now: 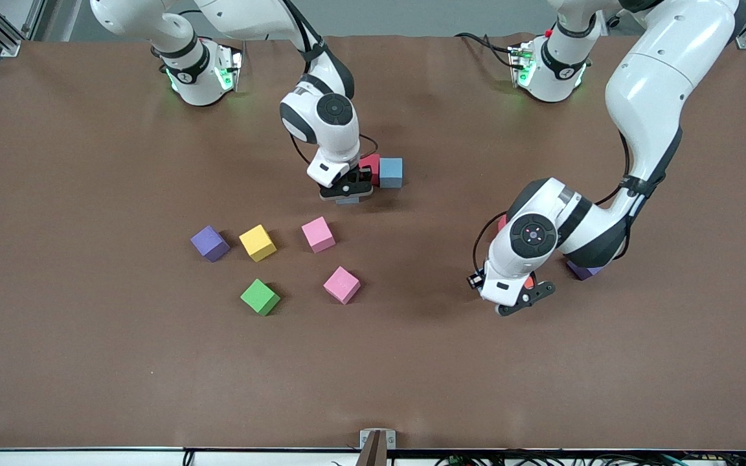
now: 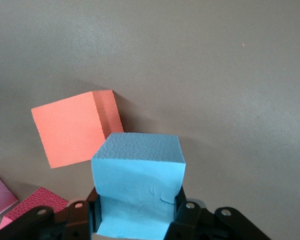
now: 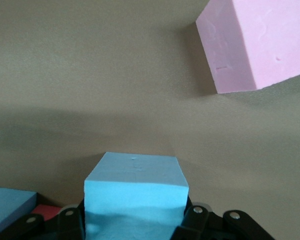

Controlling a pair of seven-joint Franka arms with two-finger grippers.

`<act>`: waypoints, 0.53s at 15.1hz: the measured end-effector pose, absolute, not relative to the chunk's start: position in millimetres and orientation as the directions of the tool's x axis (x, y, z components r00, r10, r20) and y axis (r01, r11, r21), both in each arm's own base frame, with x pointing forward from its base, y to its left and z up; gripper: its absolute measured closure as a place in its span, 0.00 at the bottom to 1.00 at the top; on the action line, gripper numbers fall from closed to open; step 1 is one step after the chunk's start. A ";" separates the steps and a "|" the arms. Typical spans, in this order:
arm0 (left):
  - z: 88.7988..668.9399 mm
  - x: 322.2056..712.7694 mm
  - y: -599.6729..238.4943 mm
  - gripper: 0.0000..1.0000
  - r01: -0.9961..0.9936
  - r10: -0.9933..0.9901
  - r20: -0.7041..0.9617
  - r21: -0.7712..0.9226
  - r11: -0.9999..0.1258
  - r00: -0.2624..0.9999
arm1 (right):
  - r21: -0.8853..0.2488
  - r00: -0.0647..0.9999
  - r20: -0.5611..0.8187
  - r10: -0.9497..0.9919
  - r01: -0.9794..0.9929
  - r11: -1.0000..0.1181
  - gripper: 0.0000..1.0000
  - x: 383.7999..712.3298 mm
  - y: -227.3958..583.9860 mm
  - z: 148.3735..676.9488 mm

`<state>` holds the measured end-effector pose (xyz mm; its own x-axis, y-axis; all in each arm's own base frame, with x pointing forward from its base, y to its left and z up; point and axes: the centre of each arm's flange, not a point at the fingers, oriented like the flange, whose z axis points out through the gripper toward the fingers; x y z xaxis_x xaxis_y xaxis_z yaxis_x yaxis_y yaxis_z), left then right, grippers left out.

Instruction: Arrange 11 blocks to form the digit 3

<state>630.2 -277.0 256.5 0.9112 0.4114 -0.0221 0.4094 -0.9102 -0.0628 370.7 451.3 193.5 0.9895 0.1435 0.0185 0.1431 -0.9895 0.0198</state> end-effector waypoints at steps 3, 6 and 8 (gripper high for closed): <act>256.5 630.3 -276.9 0.45 0.410 0.412 -0.022 -0.063 -0.910 0.911 | 0.020 0.989 0.018 0.143 0.143 -0.990 0.37 370.7 451.3 193.5; 256.5 630.3 -276.8 0.45 0.410 0.412 -0.022 -0.063 -0.910 0.911 | 0.021 0.990 0.018 0.142 0.142 -0.990 0.35 371.3 451.1 193.7; 256.4 630.3 -276.7 0.45 0.410 0.412 -0.022 -0.063 -0.910 0.911 | 0.030 0.990 0.011 0.140 0.140 -0.990 0.20 372.9 450.4 193.9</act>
